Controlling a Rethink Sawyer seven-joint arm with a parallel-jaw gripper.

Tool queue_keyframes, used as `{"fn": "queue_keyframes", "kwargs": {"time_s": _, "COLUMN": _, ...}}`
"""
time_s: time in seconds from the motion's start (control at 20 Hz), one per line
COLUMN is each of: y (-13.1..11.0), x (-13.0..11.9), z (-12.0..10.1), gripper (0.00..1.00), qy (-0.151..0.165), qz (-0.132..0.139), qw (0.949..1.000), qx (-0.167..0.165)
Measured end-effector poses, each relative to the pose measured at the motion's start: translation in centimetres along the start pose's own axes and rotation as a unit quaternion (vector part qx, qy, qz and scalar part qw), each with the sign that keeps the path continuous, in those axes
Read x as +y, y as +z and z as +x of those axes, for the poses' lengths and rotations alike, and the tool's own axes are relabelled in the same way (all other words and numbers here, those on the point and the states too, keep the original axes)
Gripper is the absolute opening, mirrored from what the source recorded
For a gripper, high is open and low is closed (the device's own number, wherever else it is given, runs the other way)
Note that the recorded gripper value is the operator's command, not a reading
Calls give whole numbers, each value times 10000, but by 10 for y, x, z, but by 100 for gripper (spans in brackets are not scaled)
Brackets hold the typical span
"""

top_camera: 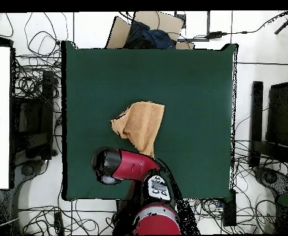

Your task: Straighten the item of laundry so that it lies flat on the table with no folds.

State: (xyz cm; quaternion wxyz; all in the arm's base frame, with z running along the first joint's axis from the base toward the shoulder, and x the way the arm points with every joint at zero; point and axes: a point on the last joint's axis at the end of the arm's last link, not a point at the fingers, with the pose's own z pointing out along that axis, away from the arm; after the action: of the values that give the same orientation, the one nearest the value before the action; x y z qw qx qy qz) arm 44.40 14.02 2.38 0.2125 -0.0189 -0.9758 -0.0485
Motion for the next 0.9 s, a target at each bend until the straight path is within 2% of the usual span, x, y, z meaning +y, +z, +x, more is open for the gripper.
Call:
{"fn": "queue_keyframes", "kwargs": {"time_s": 0.45, "y": 8, "x": 1, "z": -4, "gripper": 100, "qy": -14, "qz": 1, "qw": 10000, "qx": 71}}
{"fn": "queue_keyframes", "kwargs": {"time_s": 0.9, "y": 8, "x": 9, "z": -17, "gripper": 100, "qy": -92, "qz": -33, "qw": 9993, "qx": 349}}
